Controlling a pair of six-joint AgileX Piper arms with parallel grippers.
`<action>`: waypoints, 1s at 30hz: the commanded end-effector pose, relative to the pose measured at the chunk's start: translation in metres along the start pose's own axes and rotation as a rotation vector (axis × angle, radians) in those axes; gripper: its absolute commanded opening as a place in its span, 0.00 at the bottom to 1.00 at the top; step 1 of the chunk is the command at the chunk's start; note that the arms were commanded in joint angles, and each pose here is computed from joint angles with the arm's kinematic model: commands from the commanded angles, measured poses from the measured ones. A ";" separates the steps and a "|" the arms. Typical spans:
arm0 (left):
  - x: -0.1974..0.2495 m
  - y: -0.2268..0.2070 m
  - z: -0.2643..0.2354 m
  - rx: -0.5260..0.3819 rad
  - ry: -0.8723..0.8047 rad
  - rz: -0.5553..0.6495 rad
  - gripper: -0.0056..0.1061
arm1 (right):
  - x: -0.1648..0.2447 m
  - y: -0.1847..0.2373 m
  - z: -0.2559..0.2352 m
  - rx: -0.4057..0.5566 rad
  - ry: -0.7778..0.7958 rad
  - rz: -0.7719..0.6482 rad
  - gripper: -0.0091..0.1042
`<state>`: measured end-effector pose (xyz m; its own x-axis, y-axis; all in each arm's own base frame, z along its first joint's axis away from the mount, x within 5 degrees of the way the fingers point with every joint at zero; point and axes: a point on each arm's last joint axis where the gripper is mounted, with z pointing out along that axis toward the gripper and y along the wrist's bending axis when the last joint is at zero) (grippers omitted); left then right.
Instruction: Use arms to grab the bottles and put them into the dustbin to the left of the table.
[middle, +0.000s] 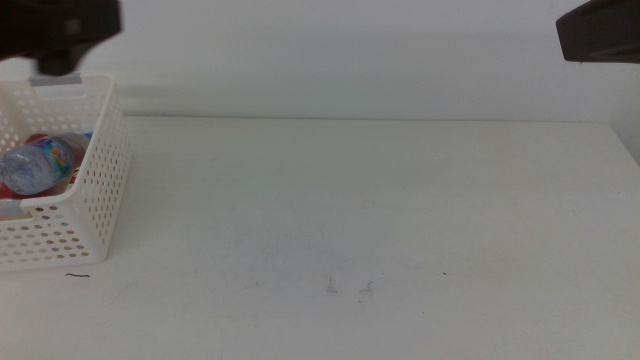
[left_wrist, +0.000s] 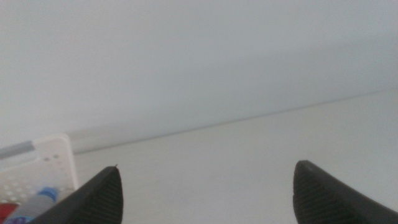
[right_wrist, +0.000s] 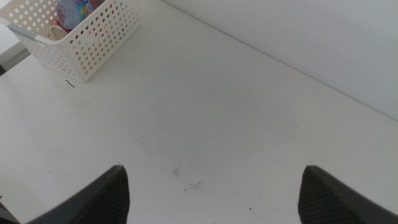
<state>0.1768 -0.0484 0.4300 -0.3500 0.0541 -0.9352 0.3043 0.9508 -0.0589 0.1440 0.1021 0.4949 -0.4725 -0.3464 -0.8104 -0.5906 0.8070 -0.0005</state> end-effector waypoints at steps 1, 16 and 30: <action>0.002 -0.003 -0.016 0.006 -0.041 0.006 0.89 | 0.000 0.000 -0.003 0.004 -0.013 -0.004 0.90; 0.002 -0.006 -0.047 0.005 -0.101 0.023 0.89 | 0.000 0.000 -0.003 0.004 -0.013 -0.004 0.90; 0.009 -0.005 -0.058 -0.017 -0.247 0.020 0.89 | 0.035 -0.049 0.037 0.276 -0.381 0.050 0.90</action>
<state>0.1265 -0.0369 0.4402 -0.1868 0.0266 -0.9820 0.3036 0.9522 -0.0320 0.1818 0.0783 0.4566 -0.1897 -0.1549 -0.9695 -0.3967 0.9154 -0.0686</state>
